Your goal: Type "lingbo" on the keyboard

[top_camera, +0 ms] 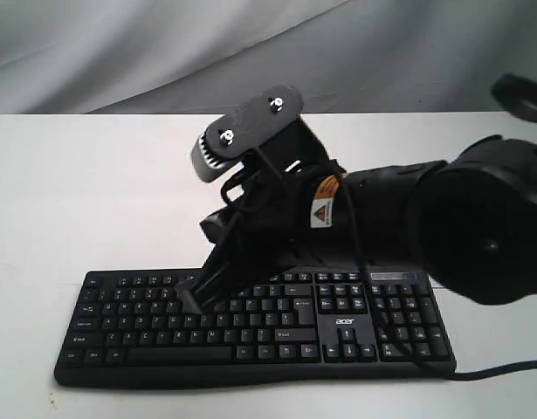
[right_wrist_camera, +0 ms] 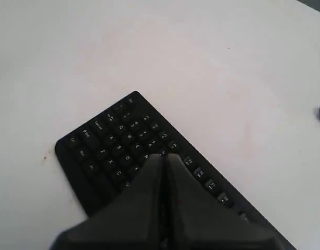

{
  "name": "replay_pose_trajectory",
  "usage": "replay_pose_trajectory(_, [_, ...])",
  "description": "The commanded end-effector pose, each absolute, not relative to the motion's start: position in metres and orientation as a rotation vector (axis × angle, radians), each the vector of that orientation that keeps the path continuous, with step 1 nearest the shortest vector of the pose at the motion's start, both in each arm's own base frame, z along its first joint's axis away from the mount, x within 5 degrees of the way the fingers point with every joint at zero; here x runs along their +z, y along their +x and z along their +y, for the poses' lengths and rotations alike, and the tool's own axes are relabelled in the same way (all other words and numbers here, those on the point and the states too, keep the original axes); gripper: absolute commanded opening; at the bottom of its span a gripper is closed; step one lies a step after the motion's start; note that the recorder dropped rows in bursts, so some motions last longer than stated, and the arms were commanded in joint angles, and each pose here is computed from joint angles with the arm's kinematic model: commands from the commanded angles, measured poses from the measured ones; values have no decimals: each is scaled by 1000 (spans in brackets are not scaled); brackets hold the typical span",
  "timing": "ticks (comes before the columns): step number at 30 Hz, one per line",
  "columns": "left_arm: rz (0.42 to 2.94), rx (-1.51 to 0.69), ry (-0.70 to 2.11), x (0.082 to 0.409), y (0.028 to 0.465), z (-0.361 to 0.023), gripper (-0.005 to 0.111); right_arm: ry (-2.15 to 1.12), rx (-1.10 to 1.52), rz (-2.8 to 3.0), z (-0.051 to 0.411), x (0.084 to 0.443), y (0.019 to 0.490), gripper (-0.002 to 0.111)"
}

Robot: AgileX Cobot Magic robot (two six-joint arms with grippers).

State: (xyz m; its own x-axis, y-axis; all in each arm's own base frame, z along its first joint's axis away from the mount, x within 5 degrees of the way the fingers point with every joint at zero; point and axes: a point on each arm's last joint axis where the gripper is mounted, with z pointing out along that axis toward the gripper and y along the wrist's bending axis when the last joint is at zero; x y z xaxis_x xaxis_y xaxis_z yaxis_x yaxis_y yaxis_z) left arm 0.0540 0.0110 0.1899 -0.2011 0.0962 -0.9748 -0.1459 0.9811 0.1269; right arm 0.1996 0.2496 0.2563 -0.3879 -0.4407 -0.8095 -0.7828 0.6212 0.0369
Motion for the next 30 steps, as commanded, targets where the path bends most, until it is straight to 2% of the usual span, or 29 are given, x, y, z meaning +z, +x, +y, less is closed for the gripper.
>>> replay_pose_trajectory(1, [1750, 208, -34, 189, 54, 10, 0, -1029, 496, 2018, 263, 236, 204, 0])
replay_pose_trajectory(8, [1750, 208, -34, 189, 54, 10, 0, -1031, 450, 1985, 275, 195, 217, 0])
replay_pose_trajectory(23, [1750, 208, -34, 189, 54, 10, 0, -1056, 376, 2041, 258, 126, 209, 0])
replay_pose_trajectory(30, [1750, 208, -34, 189, 54, 10, 0, -1059, 364, 2050, 256, 122, 211, 0])
